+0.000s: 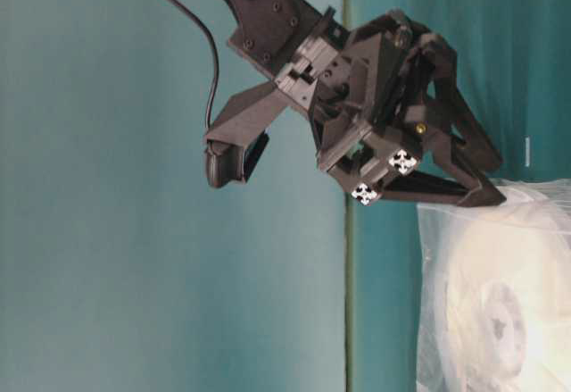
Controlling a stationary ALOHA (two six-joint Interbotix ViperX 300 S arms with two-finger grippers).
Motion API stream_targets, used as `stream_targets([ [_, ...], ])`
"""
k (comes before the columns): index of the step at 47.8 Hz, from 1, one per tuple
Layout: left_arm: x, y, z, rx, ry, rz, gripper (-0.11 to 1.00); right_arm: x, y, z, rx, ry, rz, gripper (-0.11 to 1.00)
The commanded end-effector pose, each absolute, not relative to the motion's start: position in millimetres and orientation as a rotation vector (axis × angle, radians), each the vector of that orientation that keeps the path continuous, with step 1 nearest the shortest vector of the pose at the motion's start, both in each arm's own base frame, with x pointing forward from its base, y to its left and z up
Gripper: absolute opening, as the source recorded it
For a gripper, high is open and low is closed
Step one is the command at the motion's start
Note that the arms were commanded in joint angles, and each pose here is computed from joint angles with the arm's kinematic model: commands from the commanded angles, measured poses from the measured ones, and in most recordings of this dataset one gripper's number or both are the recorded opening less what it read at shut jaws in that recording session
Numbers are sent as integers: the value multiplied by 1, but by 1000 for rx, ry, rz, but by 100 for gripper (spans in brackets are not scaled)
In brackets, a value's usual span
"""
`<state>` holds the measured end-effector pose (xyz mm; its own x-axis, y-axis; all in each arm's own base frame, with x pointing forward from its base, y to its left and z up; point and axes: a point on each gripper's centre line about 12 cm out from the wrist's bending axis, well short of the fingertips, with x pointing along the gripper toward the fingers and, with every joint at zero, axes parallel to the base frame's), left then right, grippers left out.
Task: Take out the reel from the clear zip bag.
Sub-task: 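Reach the right gripper into the bag opening toward the white reel, then grasp the white reel's rim inside the bag with the right gripper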
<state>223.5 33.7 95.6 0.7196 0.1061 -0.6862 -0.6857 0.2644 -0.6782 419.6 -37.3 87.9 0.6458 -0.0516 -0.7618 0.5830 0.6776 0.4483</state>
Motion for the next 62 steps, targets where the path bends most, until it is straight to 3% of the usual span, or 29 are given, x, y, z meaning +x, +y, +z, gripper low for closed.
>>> stream_targets([
  [1, 226, 35, 98, -1191, 567, 570, 1, 426, -39, 96, 786, 755, -407, 80],
  [15, 225, 35, 97, -1188, 572, 571, 1, 427, -40, 95, 960, 720, -482, 80],
  [62, 223, 34, 95, -1186, 580, 575, 1, 439, -40, 110, 1038, 699, -495, 80],
])
